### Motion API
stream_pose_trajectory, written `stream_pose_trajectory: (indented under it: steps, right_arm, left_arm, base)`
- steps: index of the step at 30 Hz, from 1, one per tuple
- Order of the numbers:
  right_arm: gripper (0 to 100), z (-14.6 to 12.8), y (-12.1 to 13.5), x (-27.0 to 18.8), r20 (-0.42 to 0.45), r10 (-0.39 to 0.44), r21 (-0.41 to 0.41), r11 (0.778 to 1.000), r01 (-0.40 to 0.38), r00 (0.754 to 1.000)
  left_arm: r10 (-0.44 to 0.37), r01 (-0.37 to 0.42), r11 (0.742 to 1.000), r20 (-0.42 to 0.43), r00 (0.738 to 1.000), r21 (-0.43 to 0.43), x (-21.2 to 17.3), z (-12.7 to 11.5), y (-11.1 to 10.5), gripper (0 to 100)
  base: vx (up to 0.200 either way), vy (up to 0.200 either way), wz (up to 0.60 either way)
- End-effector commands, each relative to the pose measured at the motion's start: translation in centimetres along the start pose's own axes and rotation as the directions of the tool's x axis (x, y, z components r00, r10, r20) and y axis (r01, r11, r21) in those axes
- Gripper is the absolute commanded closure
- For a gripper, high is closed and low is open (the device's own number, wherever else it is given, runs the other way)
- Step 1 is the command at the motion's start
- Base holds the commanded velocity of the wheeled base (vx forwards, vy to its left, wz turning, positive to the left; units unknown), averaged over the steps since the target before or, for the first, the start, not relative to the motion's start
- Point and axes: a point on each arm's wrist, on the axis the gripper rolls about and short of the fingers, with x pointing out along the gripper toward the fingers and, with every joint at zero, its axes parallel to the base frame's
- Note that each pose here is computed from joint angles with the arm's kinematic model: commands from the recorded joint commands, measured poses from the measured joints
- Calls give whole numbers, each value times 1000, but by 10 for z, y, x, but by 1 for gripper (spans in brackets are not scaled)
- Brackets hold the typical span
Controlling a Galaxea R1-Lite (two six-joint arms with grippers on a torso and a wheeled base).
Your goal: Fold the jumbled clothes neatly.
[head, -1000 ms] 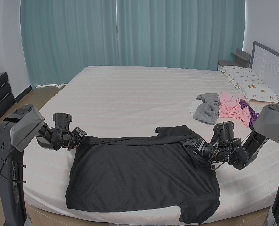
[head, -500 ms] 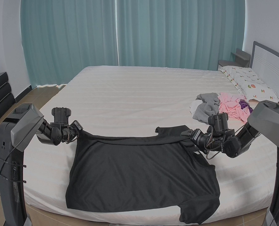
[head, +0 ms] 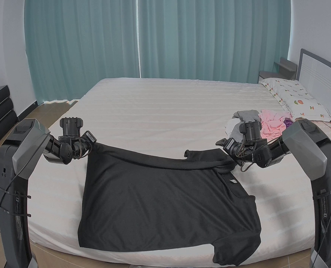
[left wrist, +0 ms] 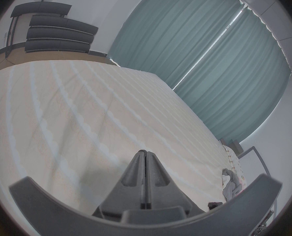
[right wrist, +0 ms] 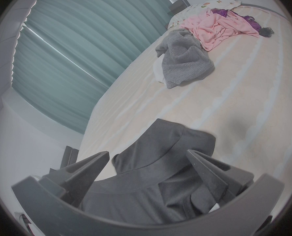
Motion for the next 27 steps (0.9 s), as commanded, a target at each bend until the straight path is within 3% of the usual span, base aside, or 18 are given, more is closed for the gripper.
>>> stream_pose_trajectory:
  steps: [1, 11, 27]
  right_arm:
    - [0, -10, -16, 32, 4, -32, -45, 998, 32, 999]
    - [0, 9, -9, 44, 102, -8, -88, 996, 17, 995]
    - [0, 3, -24, 56, 63, -61, -122, 990, 69, 996]
  left_arm:
    - [4, -4, 1000, 9, 1000, -2, 0, 4, -2, 100]
    - [22, -22, 1000, -12, 1000, 0, 1, -2, 2, 100]
    - [44, -44, 999, -36, 998, 2, 2, -10, 9, 100]
  base:
    - [0, 0, 0]
    - [0, 0, 0]
    - [0, 0, 0]
